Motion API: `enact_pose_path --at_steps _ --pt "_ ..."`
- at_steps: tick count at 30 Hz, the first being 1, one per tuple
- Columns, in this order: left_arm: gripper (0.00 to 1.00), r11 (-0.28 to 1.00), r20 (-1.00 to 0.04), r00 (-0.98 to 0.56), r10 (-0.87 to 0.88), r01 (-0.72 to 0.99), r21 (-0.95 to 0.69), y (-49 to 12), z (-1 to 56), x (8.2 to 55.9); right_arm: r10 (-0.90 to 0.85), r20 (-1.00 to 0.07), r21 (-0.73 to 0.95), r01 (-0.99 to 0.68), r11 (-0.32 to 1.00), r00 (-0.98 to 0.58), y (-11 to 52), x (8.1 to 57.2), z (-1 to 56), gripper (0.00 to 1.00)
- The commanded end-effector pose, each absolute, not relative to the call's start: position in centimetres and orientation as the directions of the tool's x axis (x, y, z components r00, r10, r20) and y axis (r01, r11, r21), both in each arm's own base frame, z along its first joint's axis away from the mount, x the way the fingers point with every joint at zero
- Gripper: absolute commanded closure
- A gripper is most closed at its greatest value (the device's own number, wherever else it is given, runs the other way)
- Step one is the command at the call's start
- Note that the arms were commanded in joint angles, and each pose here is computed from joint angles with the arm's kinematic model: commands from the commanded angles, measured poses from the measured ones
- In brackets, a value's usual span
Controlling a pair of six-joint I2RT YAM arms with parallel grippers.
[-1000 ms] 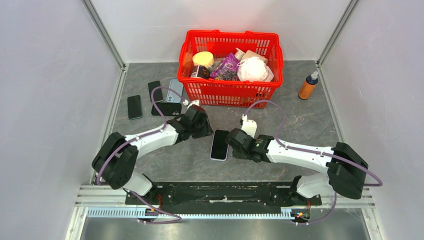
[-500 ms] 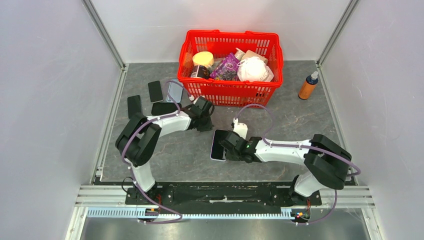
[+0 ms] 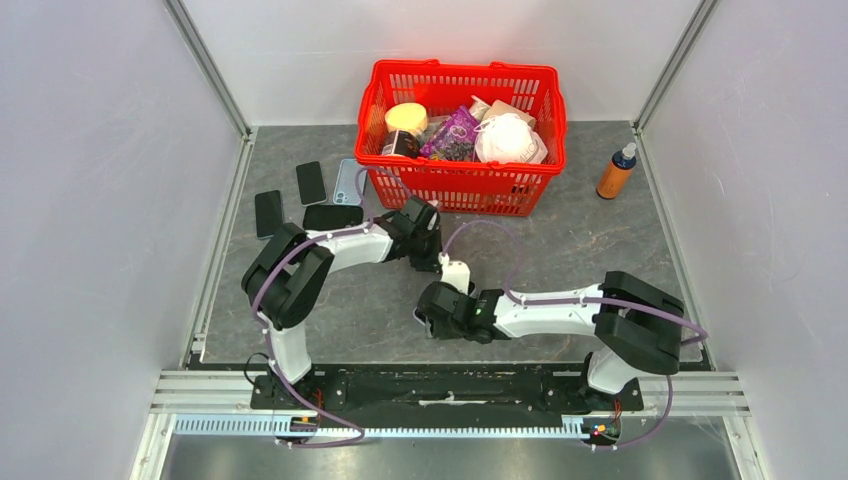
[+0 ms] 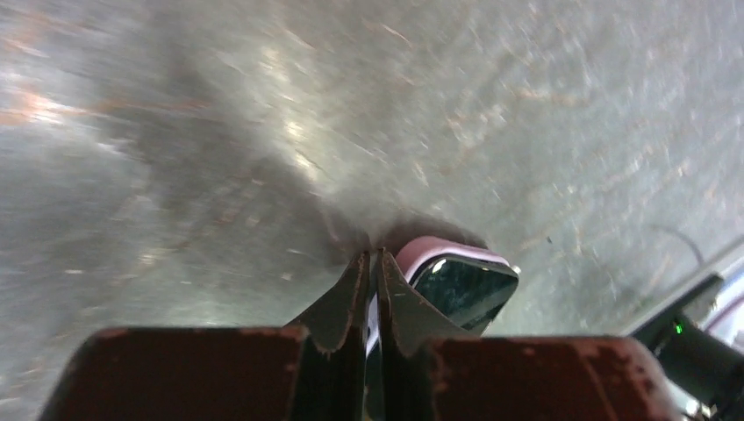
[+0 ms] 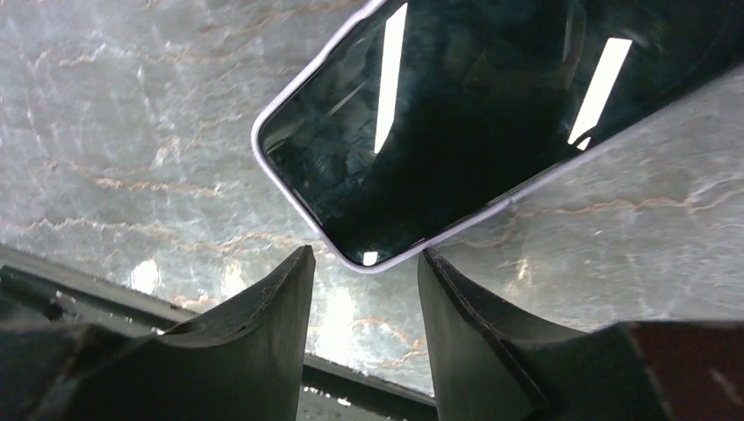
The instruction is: Put the phone into the phone case
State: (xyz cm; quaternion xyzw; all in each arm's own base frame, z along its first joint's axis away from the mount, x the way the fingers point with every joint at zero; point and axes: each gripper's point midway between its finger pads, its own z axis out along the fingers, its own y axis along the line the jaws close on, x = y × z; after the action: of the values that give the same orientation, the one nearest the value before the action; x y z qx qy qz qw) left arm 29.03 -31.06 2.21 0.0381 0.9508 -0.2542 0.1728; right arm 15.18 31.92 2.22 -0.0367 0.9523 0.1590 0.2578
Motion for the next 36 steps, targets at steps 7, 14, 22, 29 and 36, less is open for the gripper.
enact_pose_path --at_steps 7,14,22,29,36 --pt "0.69 0.693 -0.360 -0.916 0.178 0.377 -0.615 -36.1 6.2 25.3 0.041 -0.597 0.288 -0.166 0.943 -0.801 29.6 15.4 7.4 0.32" --pt "0.50 0.793 -0.534 -0.846 -0.012 0.317 -0.521 -34.3 12.1 29.9 0.122 -0.622 0.274 -0.068 0.959 -0.774 22.4 17.5 7.8 0.18" --pt "0.46 0.875 -0.530 -0.830 -0.176 0.115 -0.471 -27.3 11.0 26.7 0.104 -0.635 0.308 -0.127 0.943 -0.765 22.9 23.1 7.7 0.10" --pt "0.44 0.837 -0.450 -0.867 -0.213 0.076 -0.543 -24.2 8.4 21.0 0.061 -0.606 0.323 -0.175 0.930 -0.793 25.2 25.7 5.7 0.06" --pt "0.43 0.822 -0.389 -0.902 -0.186 0.074 -0.565 -23.1 6.4 17.8 0.058 -0.549 0.339 -0.159 0.927 -0.834 26.6 25.2 3.8 0.09"
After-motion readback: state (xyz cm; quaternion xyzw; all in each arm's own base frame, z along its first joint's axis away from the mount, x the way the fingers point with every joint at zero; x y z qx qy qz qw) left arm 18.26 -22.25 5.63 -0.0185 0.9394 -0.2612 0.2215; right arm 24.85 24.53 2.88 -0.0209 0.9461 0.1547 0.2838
